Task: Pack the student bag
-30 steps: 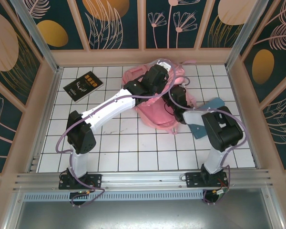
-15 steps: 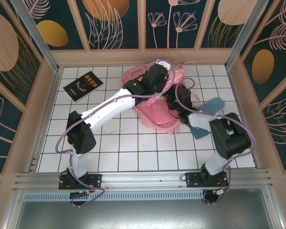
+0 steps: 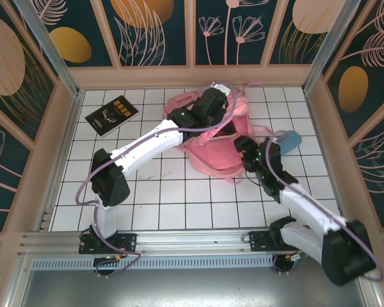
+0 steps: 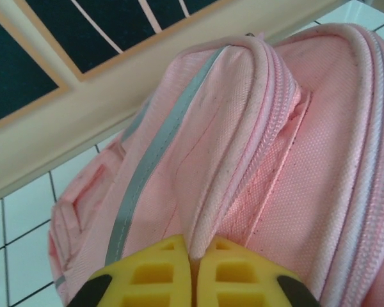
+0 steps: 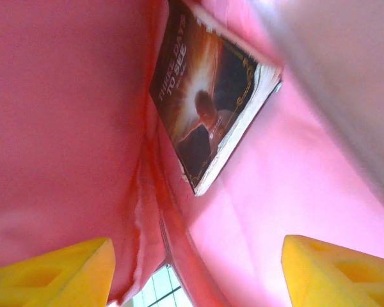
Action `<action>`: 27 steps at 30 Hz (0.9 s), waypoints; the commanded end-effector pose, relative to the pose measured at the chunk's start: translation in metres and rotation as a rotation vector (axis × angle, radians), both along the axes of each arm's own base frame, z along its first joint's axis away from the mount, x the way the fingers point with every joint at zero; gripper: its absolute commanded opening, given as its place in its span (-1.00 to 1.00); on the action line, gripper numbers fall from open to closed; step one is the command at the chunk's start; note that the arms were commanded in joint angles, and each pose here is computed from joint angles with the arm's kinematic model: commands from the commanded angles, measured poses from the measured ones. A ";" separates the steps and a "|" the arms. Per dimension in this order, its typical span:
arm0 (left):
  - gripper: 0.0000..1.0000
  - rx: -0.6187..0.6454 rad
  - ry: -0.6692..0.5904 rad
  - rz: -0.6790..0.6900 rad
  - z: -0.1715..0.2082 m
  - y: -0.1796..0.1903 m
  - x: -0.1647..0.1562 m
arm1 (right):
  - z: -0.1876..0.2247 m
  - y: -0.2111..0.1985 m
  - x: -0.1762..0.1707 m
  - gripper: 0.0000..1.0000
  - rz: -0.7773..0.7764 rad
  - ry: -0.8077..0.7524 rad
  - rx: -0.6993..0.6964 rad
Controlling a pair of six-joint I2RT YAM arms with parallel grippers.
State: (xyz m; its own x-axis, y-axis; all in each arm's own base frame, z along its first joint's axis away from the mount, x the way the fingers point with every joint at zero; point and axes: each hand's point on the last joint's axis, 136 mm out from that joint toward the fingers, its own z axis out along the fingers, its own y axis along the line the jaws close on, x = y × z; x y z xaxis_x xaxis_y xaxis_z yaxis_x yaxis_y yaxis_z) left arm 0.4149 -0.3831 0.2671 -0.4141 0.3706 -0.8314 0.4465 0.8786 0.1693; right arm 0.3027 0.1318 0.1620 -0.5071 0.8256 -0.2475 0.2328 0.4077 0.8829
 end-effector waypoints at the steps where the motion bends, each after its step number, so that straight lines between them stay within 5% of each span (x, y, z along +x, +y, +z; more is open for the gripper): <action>1: -0.61 -0.086 0.029 -0.037 -0.002 -0.010 -0.004 | -0.034 -0.041 -0.029 0.44 -0.089 0.119 -0.118; 6: -0.14 -0.099 0.154 -0.111 -0.039 -0.013 -0.028 | -0.007 -0.069 -0.036 0.49 -0.145 0.072 -0.181; 13: 0.44 -0.182 0.199 0.010 -0.042 0.031 -0.018 | 0.046 -0.060 -0.013 0.54 -0.074 -0.015 -0.263; 20: 0.76 -0.309 0.226 0.397 -0.058 0.167 0.036 | 0.066 -0.017 0.013 0.63 0.129 -0.058 -0.293; 27: 0.84 -0.371 0.270 0.763 -0.104 0.311 0.078 | 0.059 0.038 0.029 0.66 0.260 -0.053 -0.331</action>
State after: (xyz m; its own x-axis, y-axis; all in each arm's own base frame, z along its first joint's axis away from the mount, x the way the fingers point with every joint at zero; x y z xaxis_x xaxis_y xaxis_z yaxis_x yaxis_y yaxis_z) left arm 0.4862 -0.0998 0.1794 -0.6533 -0.2648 -0.7093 -0.1956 0.9641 -0.1797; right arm 0.3230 0.1507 0.2020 -0.6648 0.5836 -0.4663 0.1313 0.7058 0.6961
